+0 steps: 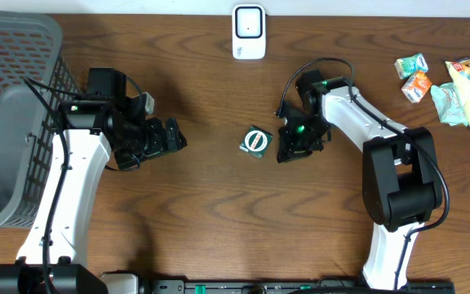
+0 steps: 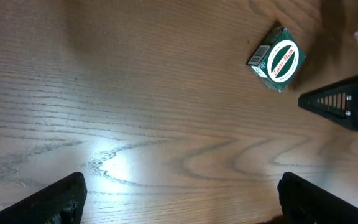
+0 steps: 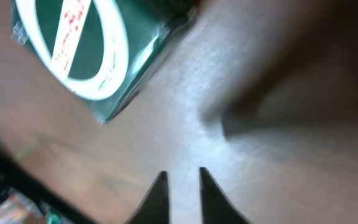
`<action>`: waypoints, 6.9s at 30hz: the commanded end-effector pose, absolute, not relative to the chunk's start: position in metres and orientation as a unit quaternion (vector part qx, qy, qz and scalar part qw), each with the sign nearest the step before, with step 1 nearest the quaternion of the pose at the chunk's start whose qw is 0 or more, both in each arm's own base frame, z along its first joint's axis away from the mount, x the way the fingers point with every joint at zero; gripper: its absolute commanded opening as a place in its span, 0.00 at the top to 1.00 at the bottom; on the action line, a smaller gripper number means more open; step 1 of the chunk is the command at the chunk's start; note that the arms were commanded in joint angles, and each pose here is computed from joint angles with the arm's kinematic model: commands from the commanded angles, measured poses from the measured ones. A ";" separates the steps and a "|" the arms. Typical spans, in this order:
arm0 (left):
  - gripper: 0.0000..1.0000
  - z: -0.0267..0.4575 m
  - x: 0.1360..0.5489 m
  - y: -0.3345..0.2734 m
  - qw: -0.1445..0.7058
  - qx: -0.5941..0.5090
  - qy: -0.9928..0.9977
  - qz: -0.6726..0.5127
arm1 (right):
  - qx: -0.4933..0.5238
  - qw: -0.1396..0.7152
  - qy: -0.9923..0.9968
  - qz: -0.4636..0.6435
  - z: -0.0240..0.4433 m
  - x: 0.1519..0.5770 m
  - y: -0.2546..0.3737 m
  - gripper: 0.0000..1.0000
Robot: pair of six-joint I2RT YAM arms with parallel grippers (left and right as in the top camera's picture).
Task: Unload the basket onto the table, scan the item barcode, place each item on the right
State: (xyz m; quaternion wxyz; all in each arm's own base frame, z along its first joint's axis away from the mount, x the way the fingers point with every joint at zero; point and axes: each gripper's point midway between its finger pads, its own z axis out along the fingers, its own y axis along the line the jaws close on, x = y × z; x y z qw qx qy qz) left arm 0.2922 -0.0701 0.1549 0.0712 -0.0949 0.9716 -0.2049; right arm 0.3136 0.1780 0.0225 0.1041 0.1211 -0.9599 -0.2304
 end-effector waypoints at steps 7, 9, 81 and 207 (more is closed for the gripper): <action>0.02 0.153 0.291 -0.072 0.066 -0.088 0.972 -0.206 | 0.151 0.109 -0.946 -0.264 0.035 0.301 0.211 0.98; 0.02 0.153 0.291 -0.072 0.066 -0.088 0.972 -0.206 | 0.154 0.096 -0.947 -0.265 0.034 0.305 0.221 0.98; 0.02 0.153 0.291 -0.072 0.066 -0.088 0.972 -0.206 | 0.081 -0.240 -0.956 -0.150 0.109 0.433 0.238 0.82; 0.02 0.153 0.291 -0.072 0.066 -0.088 0.972 -0.206 | 0.187 -0.216 -0.937 -0.201 0.048 0.463 0.237 0.46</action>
